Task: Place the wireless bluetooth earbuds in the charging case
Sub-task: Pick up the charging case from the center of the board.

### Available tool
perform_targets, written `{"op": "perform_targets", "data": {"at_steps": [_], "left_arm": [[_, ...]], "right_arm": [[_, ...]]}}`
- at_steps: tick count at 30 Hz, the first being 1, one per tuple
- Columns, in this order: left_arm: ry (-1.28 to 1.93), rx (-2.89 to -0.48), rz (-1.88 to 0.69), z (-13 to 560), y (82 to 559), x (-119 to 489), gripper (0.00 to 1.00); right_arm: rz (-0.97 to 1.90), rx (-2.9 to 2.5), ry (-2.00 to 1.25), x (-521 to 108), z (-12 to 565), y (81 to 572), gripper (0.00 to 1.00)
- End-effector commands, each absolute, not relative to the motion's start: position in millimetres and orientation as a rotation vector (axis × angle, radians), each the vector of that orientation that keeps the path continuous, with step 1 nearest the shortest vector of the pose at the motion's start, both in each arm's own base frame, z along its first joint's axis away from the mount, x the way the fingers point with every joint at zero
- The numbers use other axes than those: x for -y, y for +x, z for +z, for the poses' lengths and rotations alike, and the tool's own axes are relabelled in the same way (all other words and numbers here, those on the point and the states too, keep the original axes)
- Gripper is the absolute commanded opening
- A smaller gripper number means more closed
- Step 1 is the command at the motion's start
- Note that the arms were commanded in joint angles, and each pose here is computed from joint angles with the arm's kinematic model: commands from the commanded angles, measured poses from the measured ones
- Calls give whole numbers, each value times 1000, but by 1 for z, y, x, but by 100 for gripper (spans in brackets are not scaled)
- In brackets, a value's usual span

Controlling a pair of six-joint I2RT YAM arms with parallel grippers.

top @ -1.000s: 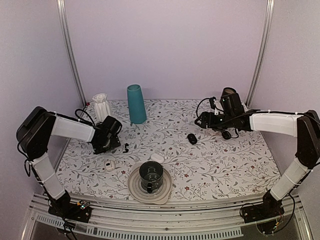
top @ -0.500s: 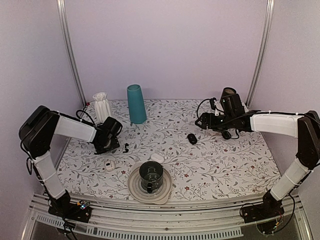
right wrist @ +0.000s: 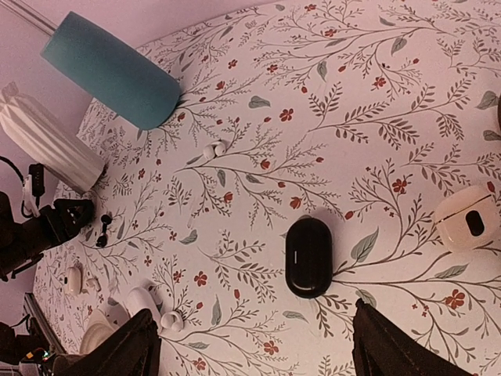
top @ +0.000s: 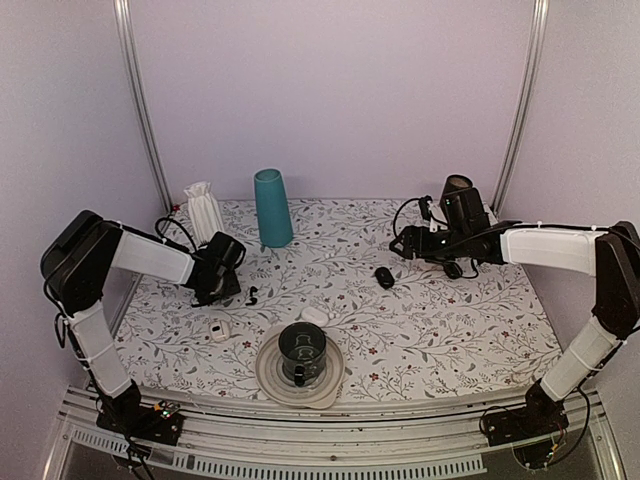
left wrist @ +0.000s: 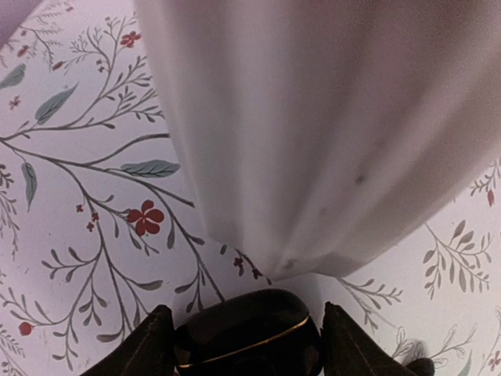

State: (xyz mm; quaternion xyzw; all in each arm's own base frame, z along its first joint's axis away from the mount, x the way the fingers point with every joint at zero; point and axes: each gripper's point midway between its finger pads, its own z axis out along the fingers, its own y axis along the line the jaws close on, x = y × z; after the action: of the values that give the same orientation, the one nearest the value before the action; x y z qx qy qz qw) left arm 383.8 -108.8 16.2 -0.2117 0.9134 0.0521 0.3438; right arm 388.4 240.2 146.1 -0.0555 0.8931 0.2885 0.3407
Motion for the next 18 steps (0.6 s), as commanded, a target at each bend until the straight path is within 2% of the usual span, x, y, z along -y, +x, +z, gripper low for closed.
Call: {"op": "perform_targets", "data": {"at_steps": [1, 18], "left_arm": [[-514, -2361, 117, 18, 388, 114, 60], [-460, -2376, 111, 16, 379, 129, 52]], "right_arm": [[764, -2283, -167, -242, 156, 385, 85], [761, -2281, -170, -242, 156, 385, 84]]}}
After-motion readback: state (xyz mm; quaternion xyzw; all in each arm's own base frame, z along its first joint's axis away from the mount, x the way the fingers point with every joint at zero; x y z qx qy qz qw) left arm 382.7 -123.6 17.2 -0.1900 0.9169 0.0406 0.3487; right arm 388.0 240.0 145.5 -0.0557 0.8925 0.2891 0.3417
